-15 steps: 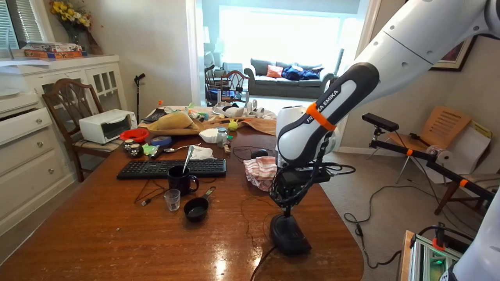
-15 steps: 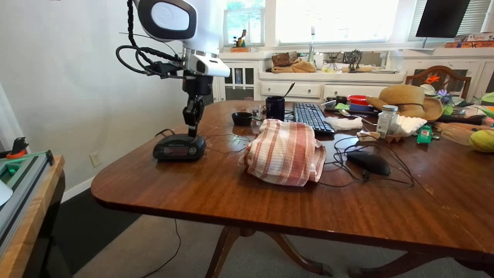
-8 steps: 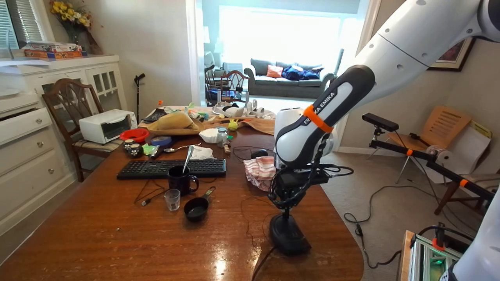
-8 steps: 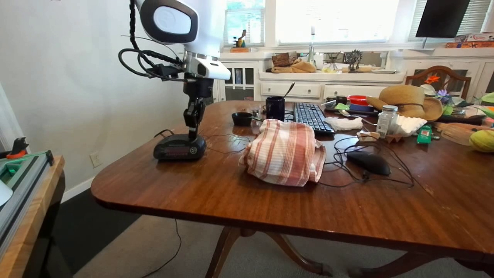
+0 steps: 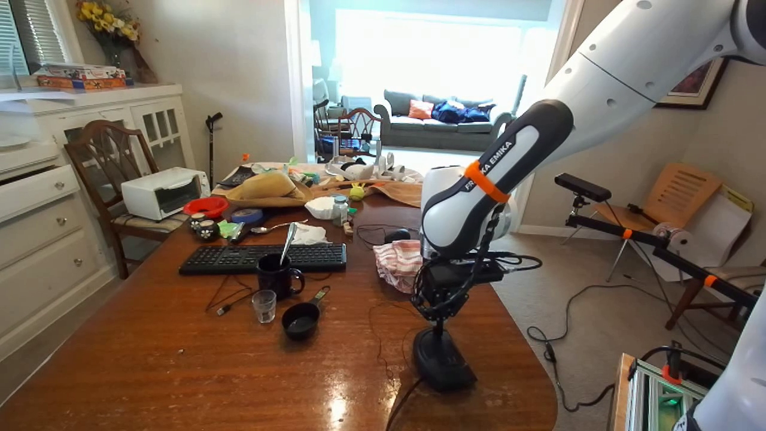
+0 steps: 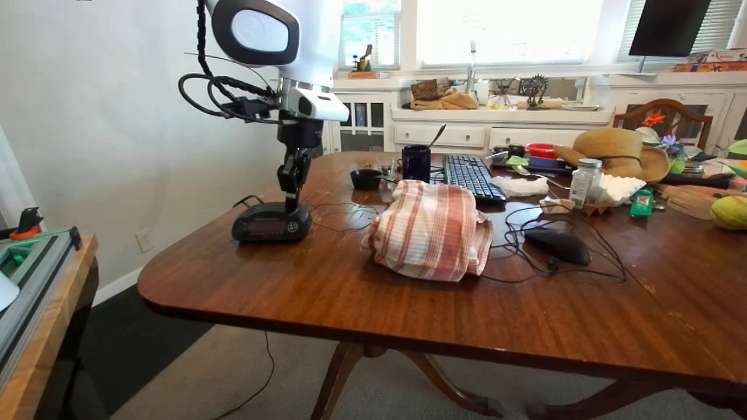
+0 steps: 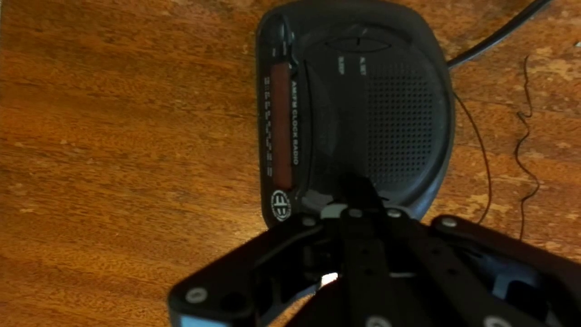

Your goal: Press the button on the right side of the black alarm clock

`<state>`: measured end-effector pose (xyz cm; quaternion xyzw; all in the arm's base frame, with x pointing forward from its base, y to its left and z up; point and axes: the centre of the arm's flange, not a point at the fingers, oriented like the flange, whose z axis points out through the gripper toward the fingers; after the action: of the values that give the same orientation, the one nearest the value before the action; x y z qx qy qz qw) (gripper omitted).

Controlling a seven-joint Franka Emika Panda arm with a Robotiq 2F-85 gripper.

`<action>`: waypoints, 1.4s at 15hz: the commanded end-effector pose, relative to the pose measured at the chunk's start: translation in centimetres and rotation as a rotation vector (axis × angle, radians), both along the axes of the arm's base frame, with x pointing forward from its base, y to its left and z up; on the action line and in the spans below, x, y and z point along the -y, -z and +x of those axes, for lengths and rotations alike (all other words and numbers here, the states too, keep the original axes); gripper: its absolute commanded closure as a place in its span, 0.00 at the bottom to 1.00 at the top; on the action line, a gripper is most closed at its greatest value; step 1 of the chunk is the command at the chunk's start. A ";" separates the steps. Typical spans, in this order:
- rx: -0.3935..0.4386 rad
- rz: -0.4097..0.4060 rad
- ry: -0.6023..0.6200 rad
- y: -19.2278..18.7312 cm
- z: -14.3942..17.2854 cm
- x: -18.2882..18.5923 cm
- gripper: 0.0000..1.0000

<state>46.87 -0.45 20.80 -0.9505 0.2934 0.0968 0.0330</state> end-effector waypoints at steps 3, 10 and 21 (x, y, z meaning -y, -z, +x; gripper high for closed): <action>-0.036 0.034 0.000 2.1 -0.5 0.4 1.00; 0.083 -0.013 -0.002 -5.5 -0.7 -0.2 1.00; 0.135 -0.133 -0.146 -12.9 -5.6 -4.4 0.07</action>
<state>43.94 3.17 31.45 -0.9680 0.2503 0.0187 -0.0045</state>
